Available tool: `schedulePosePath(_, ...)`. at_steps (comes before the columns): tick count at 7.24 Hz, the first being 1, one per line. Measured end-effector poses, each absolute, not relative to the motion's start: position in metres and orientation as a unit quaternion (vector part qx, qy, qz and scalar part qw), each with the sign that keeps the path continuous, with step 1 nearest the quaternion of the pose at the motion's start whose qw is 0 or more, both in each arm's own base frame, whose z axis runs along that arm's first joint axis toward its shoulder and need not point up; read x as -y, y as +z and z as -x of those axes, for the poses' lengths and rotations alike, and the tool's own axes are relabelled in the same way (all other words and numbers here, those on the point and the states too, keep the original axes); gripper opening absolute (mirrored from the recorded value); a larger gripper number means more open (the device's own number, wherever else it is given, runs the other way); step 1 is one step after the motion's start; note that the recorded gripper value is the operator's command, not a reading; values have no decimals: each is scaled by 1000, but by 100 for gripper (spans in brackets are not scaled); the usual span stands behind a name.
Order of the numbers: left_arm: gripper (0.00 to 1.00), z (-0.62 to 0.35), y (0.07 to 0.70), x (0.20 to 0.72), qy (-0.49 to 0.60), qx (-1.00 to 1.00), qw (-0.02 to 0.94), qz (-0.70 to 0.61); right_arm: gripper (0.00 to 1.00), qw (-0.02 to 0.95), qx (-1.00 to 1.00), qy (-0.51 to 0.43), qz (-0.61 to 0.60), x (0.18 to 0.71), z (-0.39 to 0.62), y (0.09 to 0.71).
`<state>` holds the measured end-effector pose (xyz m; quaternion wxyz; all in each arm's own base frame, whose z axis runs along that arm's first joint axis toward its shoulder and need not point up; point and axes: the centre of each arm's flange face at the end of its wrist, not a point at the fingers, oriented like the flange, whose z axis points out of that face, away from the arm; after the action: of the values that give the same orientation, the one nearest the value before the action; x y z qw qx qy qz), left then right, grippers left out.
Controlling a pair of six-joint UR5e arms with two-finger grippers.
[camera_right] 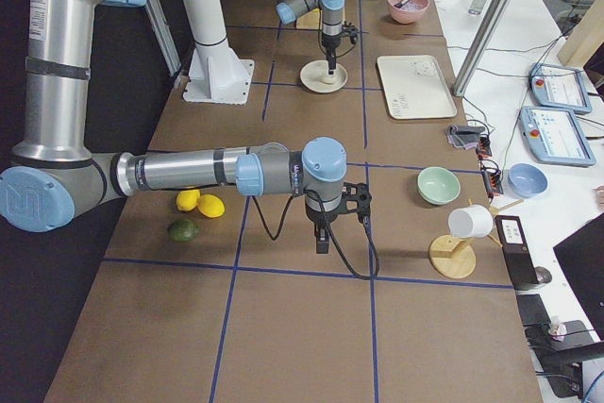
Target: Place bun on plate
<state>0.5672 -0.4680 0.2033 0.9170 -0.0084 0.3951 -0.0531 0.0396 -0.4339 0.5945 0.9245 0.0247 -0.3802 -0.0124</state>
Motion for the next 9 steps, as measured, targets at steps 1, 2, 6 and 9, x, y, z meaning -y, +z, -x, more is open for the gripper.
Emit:
schedulePosePath(1,100,-522,229,476,-18,-398,917,4,100,925,380,-12,-24,434,-40,595)
schedulePosePath(2,100,-475,253,485,17,-399,917,-3,100,925,380,-12,-24,433,-40,595)
schedulePosePath(6,100,-216,418,518,132,-401,906,-32,100,926,376,-11,-22,431,-41,598)
schedulePosePath(9,100,-37,543,499,103,-388,915,-43,100,929,369,-10,-20,431,-42,601)
